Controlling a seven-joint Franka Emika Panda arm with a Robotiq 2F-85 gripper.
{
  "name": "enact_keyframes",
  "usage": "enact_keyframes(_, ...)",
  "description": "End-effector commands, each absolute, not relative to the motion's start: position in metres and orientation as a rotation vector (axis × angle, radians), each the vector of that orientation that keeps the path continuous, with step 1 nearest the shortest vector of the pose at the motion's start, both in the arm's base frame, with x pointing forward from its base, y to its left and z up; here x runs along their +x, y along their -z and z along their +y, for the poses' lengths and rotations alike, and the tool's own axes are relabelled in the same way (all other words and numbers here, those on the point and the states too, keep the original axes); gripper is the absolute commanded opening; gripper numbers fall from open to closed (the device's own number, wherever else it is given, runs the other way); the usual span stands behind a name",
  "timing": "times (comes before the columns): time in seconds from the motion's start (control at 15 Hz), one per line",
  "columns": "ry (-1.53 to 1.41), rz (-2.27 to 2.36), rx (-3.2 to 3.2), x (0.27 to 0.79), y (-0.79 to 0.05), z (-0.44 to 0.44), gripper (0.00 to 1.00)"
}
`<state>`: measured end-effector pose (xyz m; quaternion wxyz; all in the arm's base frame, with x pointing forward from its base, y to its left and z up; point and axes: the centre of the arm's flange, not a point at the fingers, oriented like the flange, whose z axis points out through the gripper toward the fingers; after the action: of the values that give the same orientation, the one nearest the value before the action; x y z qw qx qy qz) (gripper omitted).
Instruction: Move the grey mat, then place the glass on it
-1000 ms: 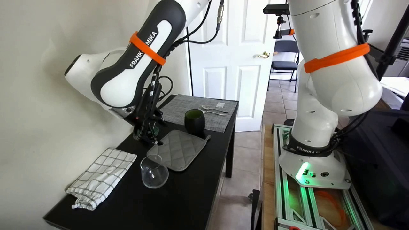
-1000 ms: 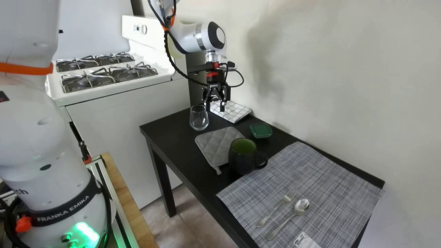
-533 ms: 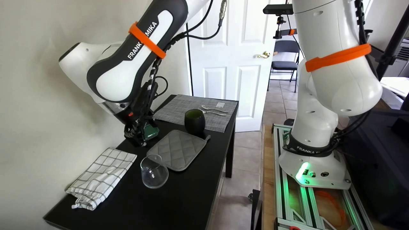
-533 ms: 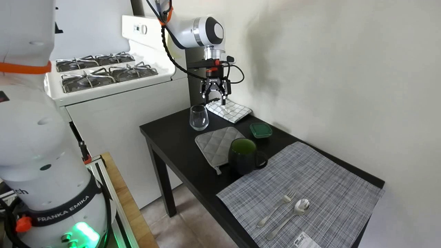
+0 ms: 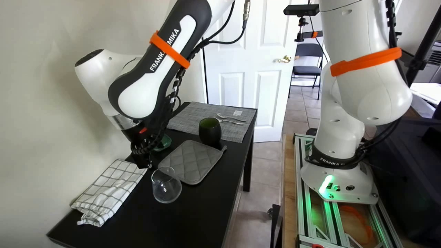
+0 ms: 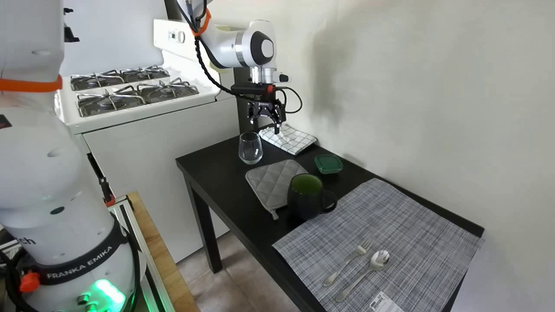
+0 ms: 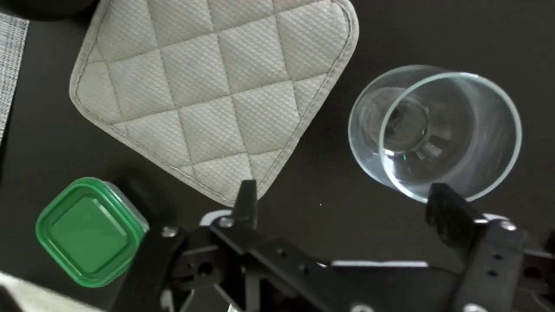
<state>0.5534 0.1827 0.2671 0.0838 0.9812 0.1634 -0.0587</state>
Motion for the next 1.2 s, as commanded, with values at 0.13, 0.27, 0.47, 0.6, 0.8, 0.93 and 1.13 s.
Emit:
enact_keyframes(0.13, 0.234, 0.539, 2.985, 0.522, -0.262, 0.174, 1.00)
enact_keyframes(0.27, 0.251, 0.546, 2.983, 0.518, -0.258, 0.170, 1.00)
enact_keyframes(0.47, 0.246, 0.573, 2.992, 0.516, -0.249, 0.164, 1.00)
enact_keyframes(0.6, 0.239, 0.578, 3.004, 0.517, -0.243, 0.164, 1.00)
enact_keyframes(0.8, 0.241, 0.582, 3.019, 0.519, -0.237, 0.164, 1.00)
enact_keyframes(0.93, 0.236, 0.573, 3.037, 0.519, -0.235, 0.164, 1.00)
enact_keyframes(1.13, 0.235, 0.562, 3.051, 0.520, -0.231, 0.164, 0.95)
